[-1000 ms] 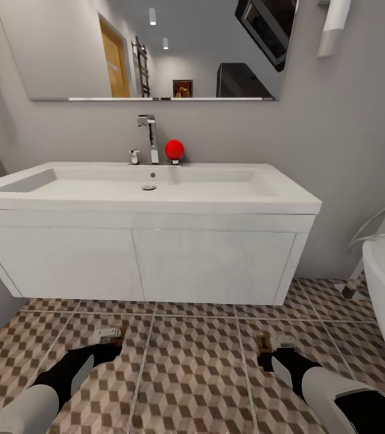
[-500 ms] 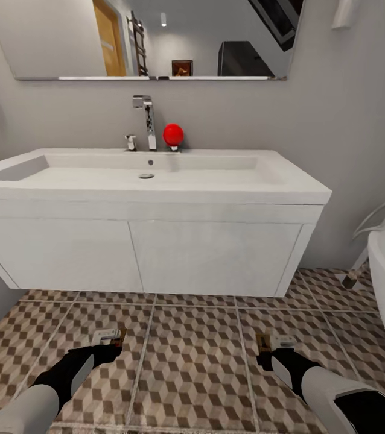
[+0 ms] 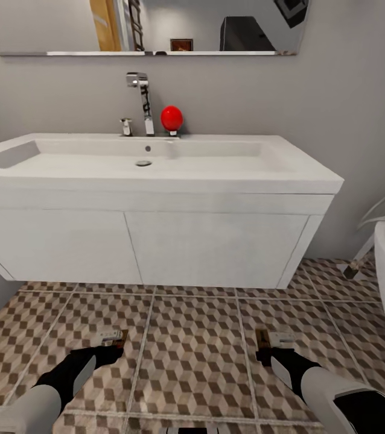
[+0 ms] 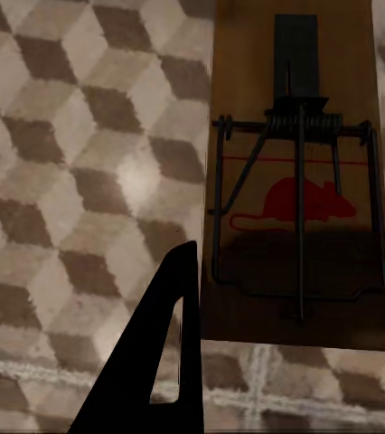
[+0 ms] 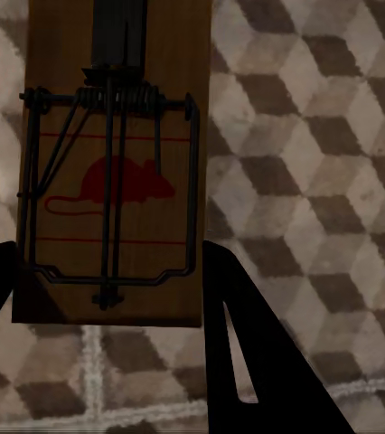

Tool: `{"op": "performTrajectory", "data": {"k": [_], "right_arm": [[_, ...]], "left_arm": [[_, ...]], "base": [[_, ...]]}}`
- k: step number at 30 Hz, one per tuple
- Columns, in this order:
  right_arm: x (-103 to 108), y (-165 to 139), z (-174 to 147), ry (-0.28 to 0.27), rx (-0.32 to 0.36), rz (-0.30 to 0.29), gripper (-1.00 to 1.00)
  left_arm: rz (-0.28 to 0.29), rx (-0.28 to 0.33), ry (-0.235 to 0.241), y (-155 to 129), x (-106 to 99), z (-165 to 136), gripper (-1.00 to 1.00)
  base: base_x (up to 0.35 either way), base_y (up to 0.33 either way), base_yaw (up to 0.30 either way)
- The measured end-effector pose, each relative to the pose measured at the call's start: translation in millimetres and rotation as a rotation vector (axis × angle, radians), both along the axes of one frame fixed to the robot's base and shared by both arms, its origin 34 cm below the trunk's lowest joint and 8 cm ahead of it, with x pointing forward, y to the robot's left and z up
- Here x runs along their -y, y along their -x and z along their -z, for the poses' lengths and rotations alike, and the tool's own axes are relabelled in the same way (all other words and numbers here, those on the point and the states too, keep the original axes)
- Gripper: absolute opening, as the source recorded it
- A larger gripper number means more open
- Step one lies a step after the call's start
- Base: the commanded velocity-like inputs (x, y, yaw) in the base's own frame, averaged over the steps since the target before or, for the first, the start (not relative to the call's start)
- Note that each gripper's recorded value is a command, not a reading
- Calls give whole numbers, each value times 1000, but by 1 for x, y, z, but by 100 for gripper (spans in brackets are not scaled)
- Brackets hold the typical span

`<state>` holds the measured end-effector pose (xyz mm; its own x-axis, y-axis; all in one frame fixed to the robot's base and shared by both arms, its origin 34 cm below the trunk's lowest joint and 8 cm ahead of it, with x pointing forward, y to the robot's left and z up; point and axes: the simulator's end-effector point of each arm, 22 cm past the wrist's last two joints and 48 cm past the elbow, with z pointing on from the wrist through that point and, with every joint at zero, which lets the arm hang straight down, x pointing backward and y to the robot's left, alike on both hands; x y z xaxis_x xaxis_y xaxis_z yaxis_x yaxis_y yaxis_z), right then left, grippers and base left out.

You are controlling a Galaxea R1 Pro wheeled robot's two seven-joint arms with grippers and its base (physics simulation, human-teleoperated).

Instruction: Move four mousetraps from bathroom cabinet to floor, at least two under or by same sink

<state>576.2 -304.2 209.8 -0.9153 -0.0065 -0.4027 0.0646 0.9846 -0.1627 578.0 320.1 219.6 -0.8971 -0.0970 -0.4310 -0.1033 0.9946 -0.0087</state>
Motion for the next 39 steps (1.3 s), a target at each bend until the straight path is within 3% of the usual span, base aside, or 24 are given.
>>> {"op": "performTrajectory", "data": {"k": [4, 8, 13, 23, 29, 39], "right_arm": [[-1, 5, 9, -1, -19, -1, -100], [0, 11, 17, 2, -39, -4, -100], [-2, 18, 28, 3, -63, -7, -100], [-4, 31, 48, 0, -105, -7, -100], [-30, 36, 60, -30, -123, -24, -100], [-39, 7, 59, -28, -89, -24, -100]], "left_arm": [[-6, -22, -10, 6, 3, 10, -100], [-33, -43, -75, 10, 4, 17, -100], [-58, -59, -129, 11, 32, 22, -100], [-54, -72, -131, -7, 42, 19, -100], [-54, -59, -130, -16, 42, 19, -100], [-57, -69, -139, -15, 35, 33, -100]], "base": [[0, 0, 0], [0, 0, 0], [0, 0, 0], [0, 0, 0], [0, 0, 0], [0, 0, 0]]}}
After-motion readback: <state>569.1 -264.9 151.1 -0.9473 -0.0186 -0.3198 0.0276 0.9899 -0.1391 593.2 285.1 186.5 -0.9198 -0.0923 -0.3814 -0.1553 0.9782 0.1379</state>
